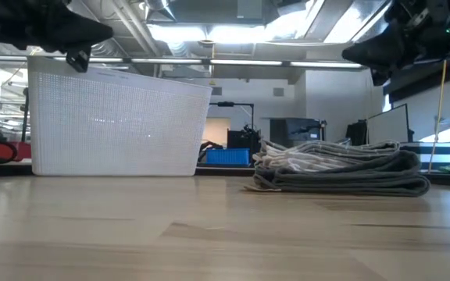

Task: Fold towel
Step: Return to Home Position

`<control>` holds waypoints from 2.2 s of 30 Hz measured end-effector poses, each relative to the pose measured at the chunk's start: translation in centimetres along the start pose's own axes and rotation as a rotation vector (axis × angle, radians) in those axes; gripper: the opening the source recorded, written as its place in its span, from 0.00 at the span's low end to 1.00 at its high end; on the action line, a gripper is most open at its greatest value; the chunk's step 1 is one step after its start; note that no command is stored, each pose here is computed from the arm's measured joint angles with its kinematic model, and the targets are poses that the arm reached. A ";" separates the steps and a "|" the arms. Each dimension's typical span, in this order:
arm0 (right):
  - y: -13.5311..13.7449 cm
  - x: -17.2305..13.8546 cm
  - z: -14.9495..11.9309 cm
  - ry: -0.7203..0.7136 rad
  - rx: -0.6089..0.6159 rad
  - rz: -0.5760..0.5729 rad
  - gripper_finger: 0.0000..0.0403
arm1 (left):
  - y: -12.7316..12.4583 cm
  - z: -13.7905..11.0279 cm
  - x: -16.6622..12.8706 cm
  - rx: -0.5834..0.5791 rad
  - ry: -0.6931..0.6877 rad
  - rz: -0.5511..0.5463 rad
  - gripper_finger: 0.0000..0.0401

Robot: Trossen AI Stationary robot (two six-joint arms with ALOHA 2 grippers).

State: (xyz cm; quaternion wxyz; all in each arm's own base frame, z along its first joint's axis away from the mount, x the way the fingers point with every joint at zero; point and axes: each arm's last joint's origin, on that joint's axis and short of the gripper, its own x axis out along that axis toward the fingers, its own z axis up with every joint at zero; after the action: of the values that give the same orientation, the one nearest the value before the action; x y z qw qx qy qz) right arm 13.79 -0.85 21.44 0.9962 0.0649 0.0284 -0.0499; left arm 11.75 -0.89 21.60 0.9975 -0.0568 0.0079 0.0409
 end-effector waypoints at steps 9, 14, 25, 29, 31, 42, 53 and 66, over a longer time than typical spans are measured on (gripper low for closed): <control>-0.3 -0.9 -1.2 -0.011 -0.003 -0.025 0.01 | -0.6 0.1 -1.3 0.007 -0.071 -0.234 0.00; -0.3 -0.9 -1.2 -0.011 -0.001 -0.025 0.01 | -0.6 -1.4 -1.1 -0.030 -0.001 -0.262 0.00; -0.3 -1.6 -1.2 -0.012 -0.003 -0.015 0.00 | 0.0 -3.8 -1.2 -0.031 -0.025 -0.166 0.00; -0.4 -2.1 -1.3 -0.008 -0.003 -0.043 0.00 | 0.2 -4.5 -1.4 -0.031 -0.046 -0.151 0.00; -0.4 -2.2 -1.8 -0.026 -0.001 -0.030 0.00 | 0.2 -4.4 -1.5 -0.038 -0.052 -0.150 0.00; -0.8 -3.0 -4.9 -0.041 0.017 0.008 0.00 | 0.2 -4.5 -1.6 -0.015 -0.041 -0.163 0.00; -0.8 -3.3 -5.2 -0.017 -0.006 0.004 0.00 | 0.3 -4.7 -1.6 -0.042 -0.022 -0.157 0.00; -0.8 -3.2 -5.4 0.002 0.009 0.010 0.07 | 0.3 -4.7 -1.6 -0.046 -0.022 -0.157 0.00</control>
State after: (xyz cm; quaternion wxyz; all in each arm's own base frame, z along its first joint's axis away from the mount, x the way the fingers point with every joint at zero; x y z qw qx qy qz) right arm 10.21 -0.64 16.20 0.9961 0.0697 0.0289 -0.0450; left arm 10.07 -1.29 16.93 0.9961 -0.0797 -0.0084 -0.0366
